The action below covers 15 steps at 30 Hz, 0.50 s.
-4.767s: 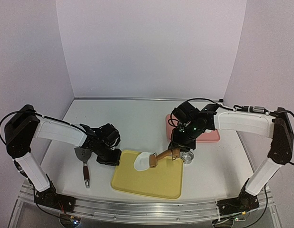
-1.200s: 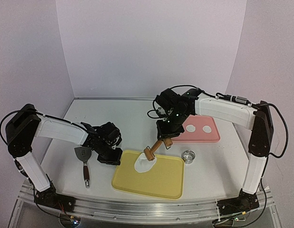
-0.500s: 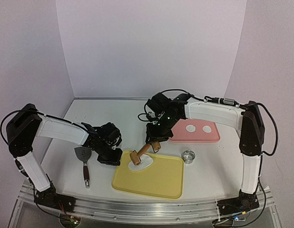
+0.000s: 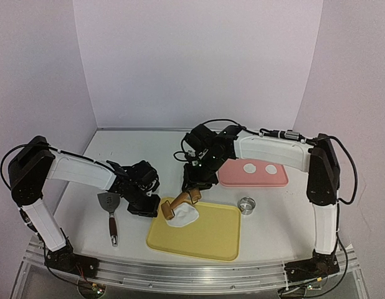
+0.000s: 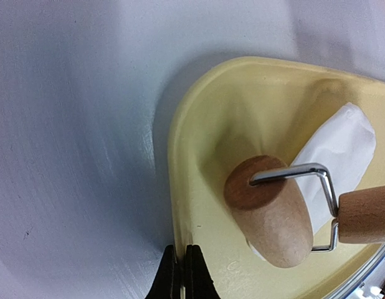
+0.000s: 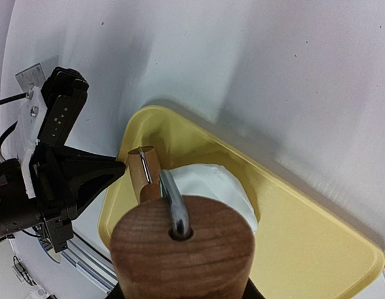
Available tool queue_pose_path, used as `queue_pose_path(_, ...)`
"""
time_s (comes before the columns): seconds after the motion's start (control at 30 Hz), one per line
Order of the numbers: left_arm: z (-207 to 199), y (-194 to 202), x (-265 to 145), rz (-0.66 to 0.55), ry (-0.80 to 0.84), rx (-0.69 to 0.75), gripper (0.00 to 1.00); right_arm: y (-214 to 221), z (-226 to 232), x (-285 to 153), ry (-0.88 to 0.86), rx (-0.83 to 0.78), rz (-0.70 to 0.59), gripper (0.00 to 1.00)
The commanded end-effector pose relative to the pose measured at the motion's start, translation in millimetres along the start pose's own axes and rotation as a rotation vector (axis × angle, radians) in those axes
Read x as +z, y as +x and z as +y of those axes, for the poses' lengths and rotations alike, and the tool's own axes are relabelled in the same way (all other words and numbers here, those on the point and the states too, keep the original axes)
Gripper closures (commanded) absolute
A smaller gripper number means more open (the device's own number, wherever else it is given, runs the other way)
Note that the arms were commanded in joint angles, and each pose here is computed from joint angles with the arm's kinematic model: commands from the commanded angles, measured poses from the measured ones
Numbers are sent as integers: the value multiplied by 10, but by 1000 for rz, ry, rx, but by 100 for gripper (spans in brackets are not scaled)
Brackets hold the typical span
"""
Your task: Roll out the dumpling wrappers from the dough
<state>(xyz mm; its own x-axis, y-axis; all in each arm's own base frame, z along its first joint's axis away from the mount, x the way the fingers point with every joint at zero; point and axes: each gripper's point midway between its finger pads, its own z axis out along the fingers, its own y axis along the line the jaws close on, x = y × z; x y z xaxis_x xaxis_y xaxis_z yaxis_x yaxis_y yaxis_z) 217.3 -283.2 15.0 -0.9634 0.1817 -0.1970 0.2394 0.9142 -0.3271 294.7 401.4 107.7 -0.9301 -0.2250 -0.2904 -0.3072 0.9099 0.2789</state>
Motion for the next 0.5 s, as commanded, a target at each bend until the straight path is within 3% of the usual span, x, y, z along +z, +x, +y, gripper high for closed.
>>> queue_pose_path(0.0, -116, -160, -106, -55, 28, 0, 100, -58, -19, -316, 37, 34, -37, 100)
queue_pose_path(0.23, -109, -172, -112, -61, 24, -3, 100, -177, 78, -796, -25, 103, -129, 100)
queue_pose_path(0.47, -125, -180, -98, -58, 27, 3, 100, -7, 22, -644, -23, 161, -60, 100)
